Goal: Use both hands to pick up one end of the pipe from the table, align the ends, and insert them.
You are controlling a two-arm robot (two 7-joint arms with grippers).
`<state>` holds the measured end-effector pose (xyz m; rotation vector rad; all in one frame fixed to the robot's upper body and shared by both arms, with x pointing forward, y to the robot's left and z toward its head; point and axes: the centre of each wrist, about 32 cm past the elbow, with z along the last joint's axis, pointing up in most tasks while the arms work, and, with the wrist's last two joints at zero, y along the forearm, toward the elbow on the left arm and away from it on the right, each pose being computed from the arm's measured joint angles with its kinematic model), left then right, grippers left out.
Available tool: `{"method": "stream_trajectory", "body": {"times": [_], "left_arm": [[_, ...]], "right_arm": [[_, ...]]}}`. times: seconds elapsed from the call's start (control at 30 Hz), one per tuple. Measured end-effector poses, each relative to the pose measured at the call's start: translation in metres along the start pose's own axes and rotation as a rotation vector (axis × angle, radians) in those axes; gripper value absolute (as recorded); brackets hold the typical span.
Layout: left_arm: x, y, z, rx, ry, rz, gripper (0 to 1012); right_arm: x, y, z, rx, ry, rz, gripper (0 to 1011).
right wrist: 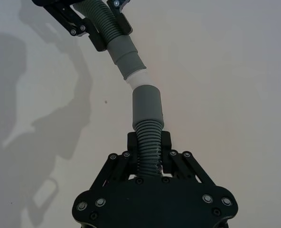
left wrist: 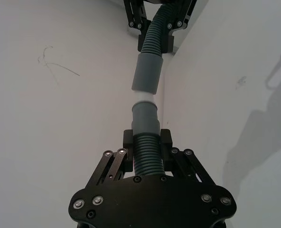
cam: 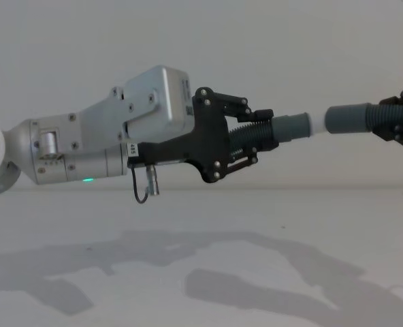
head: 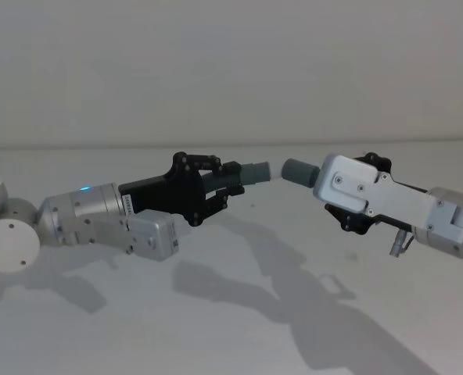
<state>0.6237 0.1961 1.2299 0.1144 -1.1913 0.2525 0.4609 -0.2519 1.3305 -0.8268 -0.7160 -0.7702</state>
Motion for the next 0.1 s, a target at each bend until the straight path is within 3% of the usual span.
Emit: {"method": "stream_trajectory", "body": {"times": [0.1], "left_arm": [[0.0000, 0.0000, 0.0000, 0.000, 0.000, 0.000, 302]], "right_arm": [[0.0001, 0.0000, -0.0001, 0.001, 0.002, 0.000, 244]]}}
